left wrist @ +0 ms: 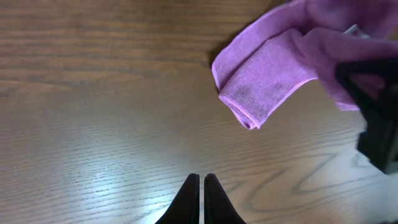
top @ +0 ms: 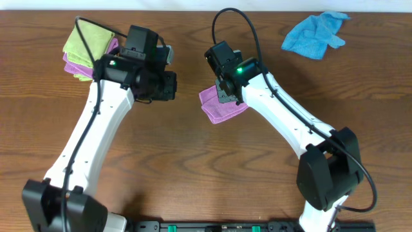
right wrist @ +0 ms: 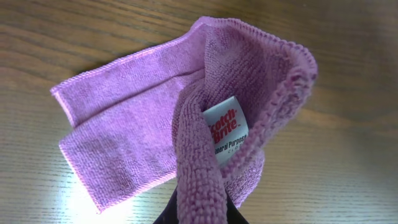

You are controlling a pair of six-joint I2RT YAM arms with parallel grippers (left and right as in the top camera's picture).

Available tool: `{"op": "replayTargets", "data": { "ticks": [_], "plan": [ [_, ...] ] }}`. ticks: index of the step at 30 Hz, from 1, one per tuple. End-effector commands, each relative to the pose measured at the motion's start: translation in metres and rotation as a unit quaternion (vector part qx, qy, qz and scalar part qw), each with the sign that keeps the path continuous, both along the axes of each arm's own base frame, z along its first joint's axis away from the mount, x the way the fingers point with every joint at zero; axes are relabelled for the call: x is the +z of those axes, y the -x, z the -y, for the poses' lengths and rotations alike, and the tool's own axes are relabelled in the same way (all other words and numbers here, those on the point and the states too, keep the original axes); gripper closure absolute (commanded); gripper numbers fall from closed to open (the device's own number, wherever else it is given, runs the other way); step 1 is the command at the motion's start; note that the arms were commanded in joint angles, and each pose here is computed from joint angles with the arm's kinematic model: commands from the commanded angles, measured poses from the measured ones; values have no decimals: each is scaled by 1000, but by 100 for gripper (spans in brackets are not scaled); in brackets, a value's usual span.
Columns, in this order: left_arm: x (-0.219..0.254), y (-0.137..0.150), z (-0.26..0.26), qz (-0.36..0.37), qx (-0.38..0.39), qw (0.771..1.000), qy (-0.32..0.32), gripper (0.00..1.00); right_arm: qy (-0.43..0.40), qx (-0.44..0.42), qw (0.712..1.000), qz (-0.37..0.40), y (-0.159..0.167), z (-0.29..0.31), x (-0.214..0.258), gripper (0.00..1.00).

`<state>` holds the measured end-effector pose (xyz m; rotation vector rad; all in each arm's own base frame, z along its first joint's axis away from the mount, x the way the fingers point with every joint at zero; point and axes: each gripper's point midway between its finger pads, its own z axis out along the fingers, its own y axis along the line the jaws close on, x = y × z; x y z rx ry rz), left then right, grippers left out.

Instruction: Fold the cloth

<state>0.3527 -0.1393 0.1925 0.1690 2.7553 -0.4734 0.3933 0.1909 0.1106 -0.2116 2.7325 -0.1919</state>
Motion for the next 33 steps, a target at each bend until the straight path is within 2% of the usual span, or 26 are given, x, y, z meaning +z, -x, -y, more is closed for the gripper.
{"op": "replayTargets", "data": {
  "ticks": [1, 9, 15, 20, 22, 23, 27, 30, 31, 32, 33],
  "plan": [
    [36, 8, -10, 52, 3, 999, 12, 94, -4, 22, 1000, -8, -1, -8, -6, 99],
    [100, 40, -19, 140, 5, 990, 34, 94, 32, 47, 997, -49, 3, -15, -50, 99],
    [112, 65, -25, 145, 5, 989, 34, 94, 49, 45, 997, -47, -4, -14, -68, 98],
    [112, 69, -26, 143, 1, 989, 32, 94, 41, 49, 997, -38, -7, -20, -68, 97],
    [112, 69, -26, 143, 1, 989, 32, 94, 21, 67, 996, -51, -1, -31, -70, 72],
    [112, 69, -26, 143, 1, 989, 32, 94, -2, 86, 994, -66, 5, -43, -72, 54],
    [112, 69, -27, 143, 3, 989, 29, 94, -99, 165, 975, -108, 28, -92, -73, 53],
    [110, 69, -28, 145, -5, 989, 20, 94, -107, 176, 974, -100, 26, -99, -71, 51],
    [109, 67, -32, 146, 0, 989, 10, 94, -107, 173, 974, -98, 24, -97, -69, 54],
    [107, 64, -36, 148, 8, 989, -4, 94, -109, 170, 975, -95, 22, -95, -66, 62],
    [105, 60, -42, 150, 17, 988, -19, 94, -112, 166, 976, -90, 17, -92, -61, 65]
  ]
}}
